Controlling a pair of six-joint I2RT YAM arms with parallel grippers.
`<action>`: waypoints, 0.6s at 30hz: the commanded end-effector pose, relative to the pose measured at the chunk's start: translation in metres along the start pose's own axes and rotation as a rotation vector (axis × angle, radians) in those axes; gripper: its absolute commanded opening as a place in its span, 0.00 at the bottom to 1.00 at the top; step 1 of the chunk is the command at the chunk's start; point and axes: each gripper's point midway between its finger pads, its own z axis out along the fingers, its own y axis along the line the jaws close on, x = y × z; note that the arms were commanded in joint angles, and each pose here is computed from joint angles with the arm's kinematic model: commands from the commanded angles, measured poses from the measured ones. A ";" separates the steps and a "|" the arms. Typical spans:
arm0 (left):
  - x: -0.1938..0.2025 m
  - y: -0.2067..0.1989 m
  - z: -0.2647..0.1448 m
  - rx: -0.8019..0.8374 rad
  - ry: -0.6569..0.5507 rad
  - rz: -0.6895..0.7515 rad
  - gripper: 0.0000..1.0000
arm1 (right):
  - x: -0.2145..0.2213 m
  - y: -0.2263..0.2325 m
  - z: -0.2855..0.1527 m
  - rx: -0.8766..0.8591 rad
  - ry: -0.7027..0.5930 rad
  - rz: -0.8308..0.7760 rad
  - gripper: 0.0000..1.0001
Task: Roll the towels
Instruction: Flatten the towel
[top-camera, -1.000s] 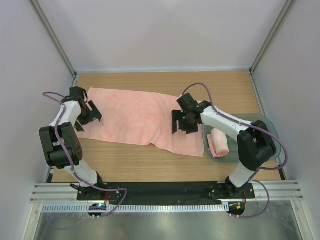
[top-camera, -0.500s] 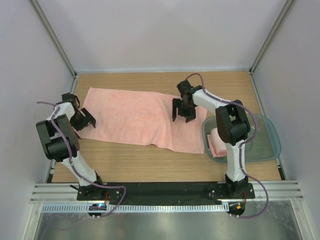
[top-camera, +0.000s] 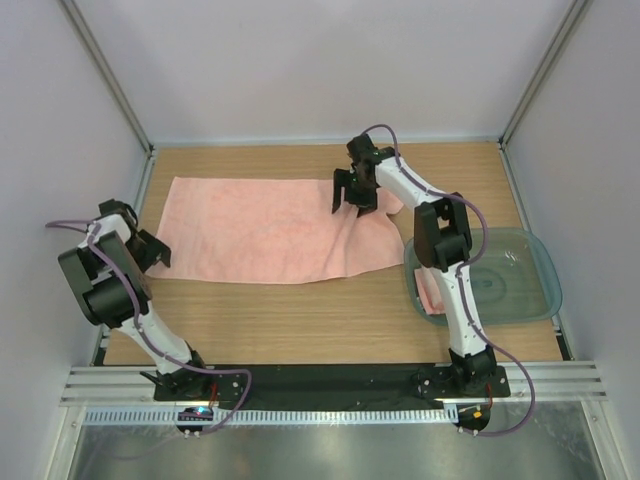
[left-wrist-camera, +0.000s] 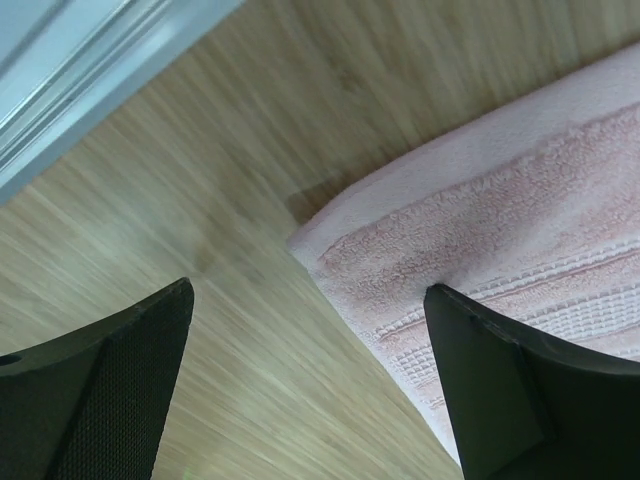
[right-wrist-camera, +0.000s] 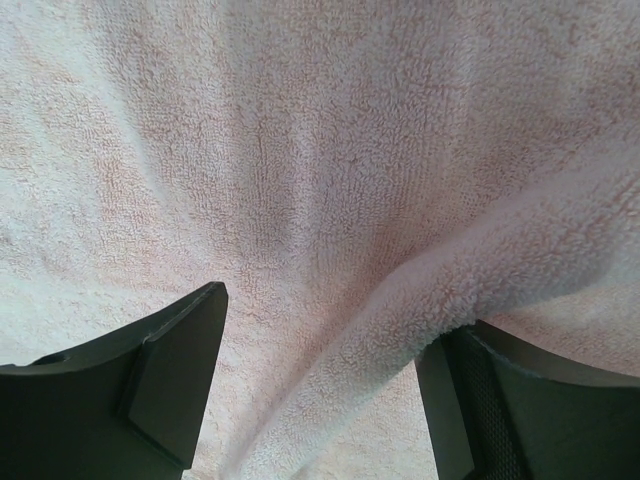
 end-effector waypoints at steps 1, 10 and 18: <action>-0.013 0.022 -0.008 -0.065 -0.064 -0.075 0.97 | 0.003 -0.004 0.024 -0.014 0.050 -0.027 0.79; -0.033 0.005 -0.063 -0.002 -0.295 -0.032 0.93 | 0.009 -0.004 -0.006 -0.020 0.024 -0.054 0.79; -0.030 -0.043 -0.076 0.164 -0.339 0.047 0.93 | 0.021 -0.004 -0.056 -0.023 -0.003 -0.062 0.80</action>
